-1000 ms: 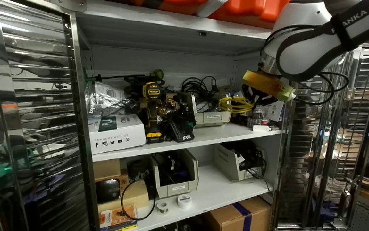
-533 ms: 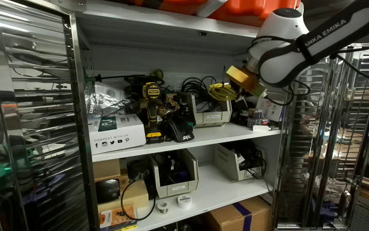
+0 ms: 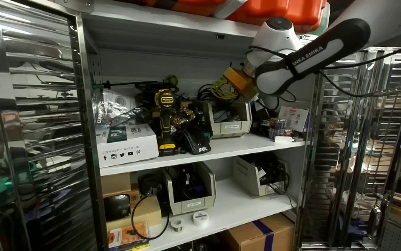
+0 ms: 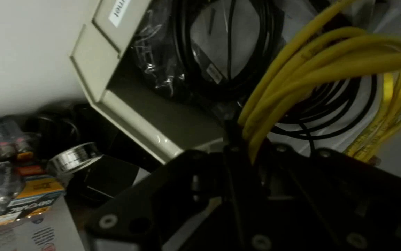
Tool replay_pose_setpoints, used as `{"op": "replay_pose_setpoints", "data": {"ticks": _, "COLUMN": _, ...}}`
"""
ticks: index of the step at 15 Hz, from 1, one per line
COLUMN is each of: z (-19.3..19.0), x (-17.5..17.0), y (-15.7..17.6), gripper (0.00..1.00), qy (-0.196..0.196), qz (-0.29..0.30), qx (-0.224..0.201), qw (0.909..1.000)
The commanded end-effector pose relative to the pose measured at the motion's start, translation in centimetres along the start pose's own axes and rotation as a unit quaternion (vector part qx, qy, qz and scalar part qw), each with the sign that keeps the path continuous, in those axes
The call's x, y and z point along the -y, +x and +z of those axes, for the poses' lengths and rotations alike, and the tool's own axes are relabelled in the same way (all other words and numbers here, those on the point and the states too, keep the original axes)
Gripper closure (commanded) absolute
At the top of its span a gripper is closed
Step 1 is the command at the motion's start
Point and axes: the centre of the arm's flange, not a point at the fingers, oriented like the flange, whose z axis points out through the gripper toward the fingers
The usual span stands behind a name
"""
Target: Pick up the yellow cable and put it in the cable storage object
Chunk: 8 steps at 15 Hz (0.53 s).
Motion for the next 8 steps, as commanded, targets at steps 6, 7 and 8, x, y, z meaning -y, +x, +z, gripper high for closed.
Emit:
{"op": "replay_pose_setpoints", "data": {"ticks": 6, "z": 4.2, "x": 4.1, "y": -1.2, "gripper": 0.98, "qy": -0.038, "qz": -0.05, "qx": -0.044, "qw": 0.9971}}
{"op": "replay_pose_setpoints", "data": {"ticks": 7, "z": 4.4, "x": 4.0, "y": -1.4, "gripper": 0.98, "qy": -0.046, "qz": -0.054, "qx": -0.047, "qw": 0.9963}}
{"op": "replay_pose_setpoints", "data": {"ticks": 8, "z": 4.4, "x": 3.9, "y": -1.3, "gripper": 0.98, "qy": -0.054, "qz": -0.056, "qx": -0.052, "qw": 0.9956}}
